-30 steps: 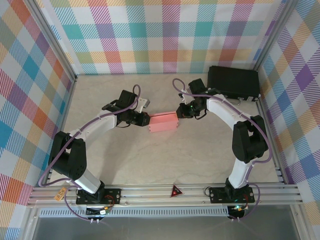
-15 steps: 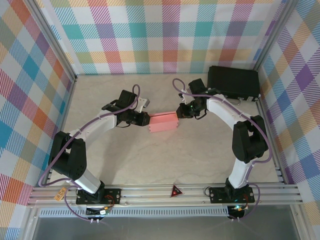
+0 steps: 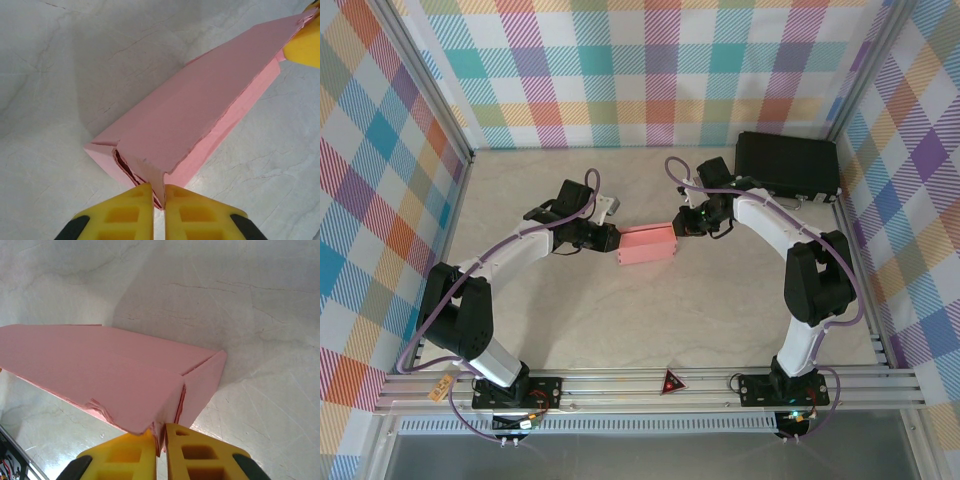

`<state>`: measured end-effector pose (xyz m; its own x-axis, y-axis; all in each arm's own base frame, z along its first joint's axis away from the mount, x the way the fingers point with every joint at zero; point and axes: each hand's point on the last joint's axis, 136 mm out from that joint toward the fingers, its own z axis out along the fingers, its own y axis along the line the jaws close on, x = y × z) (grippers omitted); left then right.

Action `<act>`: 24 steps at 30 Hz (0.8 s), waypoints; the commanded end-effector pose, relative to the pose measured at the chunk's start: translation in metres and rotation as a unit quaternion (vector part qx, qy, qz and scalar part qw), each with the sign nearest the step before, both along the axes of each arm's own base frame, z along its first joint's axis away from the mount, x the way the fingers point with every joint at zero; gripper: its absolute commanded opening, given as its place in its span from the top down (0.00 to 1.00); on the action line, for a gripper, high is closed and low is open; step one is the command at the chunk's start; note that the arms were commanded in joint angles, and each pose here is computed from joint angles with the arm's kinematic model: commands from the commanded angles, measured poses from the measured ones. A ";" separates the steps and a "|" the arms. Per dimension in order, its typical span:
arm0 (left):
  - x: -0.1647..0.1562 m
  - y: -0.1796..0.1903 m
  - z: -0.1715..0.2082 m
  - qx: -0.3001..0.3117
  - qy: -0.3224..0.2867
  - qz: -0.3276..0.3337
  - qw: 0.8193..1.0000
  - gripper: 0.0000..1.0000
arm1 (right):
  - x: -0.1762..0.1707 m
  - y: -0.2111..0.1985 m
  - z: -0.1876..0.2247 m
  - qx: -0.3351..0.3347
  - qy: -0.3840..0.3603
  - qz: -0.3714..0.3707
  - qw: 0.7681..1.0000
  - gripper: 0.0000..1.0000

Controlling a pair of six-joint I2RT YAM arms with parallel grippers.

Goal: Fold the paper box

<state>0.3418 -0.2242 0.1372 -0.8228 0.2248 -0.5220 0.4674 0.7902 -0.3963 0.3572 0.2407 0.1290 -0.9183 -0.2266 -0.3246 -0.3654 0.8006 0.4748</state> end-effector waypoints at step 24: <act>-0.018 0.002 -0.014 0.044 0.015 -0.045 0.998 0.89 | -0.019 -0.001 -0.008 0.002 0.021 0.010 1.000 0.85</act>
<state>0.3357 -0.2222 0.1268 -0.8090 0.2990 -0.5061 0.5084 0.7881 -0.3471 0.3495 0.2397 0.1205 -0.9252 -0.2315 -0.3007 -0.3575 0.7977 0.4857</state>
